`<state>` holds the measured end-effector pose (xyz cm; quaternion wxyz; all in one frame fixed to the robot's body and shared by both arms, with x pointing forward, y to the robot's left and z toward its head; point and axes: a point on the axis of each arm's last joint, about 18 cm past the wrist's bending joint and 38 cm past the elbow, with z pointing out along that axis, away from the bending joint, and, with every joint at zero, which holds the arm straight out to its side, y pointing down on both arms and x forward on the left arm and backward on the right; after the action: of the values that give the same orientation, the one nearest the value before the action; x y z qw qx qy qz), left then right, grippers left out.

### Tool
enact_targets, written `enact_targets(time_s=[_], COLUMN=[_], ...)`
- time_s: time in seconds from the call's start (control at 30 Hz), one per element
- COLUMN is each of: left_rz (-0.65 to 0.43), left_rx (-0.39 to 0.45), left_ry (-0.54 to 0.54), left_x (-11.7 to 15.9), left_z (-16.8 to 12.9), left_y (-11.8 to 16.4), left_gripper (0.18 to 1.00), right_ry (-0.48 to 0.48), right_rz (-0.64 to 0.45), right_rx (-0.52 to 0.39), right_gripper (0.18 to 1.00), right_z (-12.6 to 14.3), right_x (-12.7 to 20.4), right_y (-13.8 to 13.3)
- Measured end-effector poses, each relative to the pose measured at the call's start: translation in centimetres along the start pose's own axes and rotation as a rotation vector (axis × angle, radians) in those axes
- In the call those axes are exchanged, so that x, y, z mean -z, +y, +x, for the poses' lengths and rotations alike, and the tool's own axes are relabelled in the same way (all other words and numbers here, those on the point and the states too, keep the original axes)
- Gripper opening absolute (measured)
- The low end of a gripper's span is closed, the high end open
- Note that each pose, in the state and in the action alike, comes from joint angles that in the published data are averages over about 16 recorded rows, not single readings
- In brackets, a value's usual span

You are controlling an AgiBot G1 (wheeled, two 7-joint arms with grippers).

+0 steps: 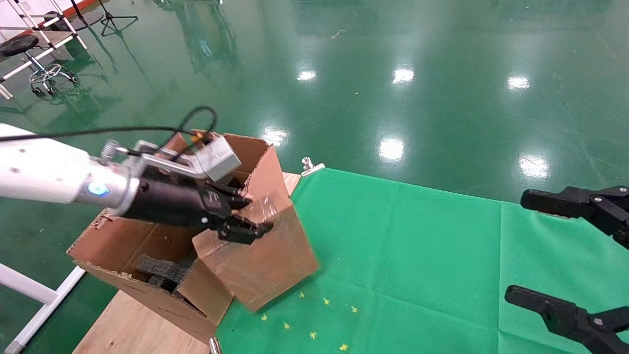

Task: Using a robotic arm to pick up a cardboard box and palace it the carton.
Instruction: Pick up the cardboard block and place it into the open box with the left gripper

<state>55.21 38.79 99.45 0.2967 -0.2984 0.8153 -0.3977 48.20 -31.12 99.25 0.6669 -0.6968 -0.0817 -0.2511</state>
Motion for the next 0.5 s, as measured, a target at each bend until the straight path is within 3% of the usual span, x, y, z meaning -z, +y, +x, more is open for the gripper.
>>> enact_targets(time_s=[0.23,0.5], left_rz=[0.178,0.279], left_rx=[-0.048,-0.068], left_ry=[-0.048,-0.239], left_x=[5.7,12.9], left_z=[-2.6,-7.2], left_y=[-2.6,-3.7], left_gripper=[0.413,0.351], right_ry=[0.0,0.0], right_rz=[0.0,0.0], right_rx=[0.0,0.0], right_gripper=[0.894,0.972], right_z=[0.0,0.0], right_x=[0.0,0.0], right_y=[0.0,0.0])
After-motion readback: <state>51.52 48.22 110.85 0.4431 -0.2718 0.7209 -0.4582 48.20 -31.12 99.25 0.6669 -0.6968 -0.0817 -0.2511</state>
